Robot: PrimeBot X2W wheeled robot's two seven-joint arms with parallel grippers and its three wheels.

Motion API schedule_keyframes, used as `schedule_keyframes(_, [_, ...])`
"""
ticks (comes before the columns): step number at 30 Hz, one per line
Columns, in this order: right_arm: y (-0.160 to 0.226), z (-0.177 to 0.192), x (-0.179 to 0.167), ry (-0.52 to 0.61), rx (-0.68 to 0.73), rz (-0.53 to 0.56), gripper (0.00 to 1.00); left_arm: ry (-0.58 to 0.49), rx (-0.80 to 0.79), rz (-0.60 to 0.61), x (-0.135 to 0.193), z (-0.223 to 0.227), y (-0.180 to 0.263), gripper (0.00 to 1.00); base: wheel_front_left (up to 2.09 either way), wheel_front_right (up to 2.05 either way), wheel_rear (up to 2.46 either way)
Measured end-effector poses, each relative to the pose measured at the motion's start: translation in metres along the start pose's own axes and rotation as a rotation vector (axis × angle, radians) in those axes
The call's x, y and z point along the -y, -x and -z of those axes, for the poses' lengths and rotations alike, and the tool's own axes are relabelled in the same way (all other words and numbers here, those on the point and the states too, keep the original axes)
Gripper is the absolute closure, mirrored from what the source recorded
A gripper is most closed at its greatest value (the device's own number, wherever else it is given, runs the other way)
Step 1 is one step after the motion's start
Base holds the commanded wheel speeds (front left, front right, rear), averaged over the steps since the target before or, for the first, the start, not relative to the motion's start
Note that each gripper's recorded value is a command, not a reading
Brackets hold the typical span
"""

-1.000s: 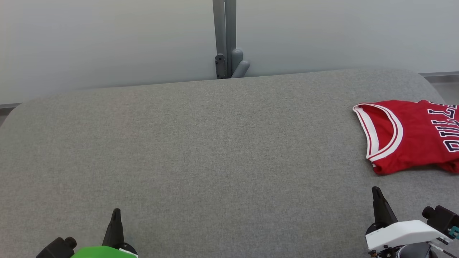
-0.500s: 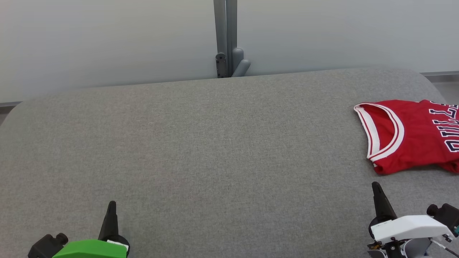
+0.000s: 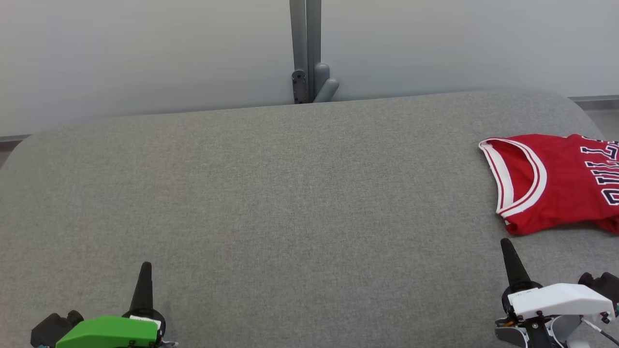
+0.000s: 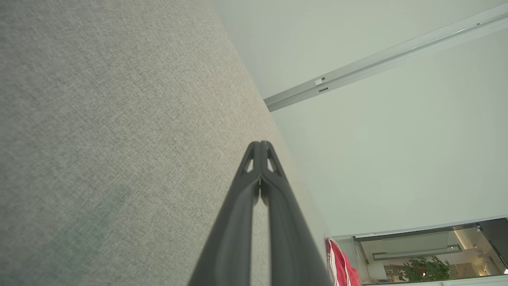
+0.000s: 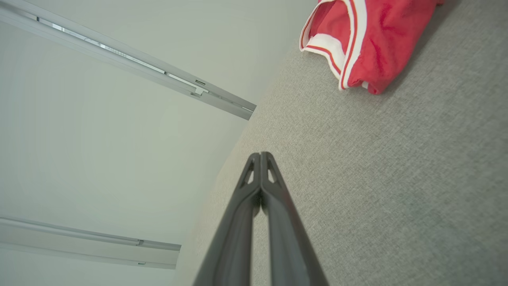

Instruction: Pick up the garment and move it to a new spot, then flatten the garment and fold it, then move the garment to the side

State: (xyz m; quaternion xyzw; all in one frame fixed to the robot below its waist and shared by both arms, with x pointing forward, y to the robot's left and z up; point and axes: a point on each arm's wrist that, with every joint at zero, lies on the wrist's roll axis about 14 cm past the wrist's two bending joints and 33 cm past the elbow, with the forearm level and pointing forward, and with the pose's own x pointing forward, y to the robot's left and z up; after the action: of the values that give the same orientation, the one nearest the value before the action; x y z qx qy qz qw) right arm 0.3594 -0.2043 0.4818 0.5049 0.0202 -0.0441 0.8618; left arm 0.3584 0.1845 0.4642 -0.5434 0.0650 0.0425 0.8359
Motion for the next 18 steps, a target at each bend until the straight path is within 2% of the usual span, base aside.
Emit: schedule_keyframes(18, [-0.006, -0.002, -0.008, -0.192, -0.009, -0.024, 1.00, 0.160, 0.013, 0.044, 0.012, -0.011, -0.006, 1.00, 0.00, 0.00, 0.00])
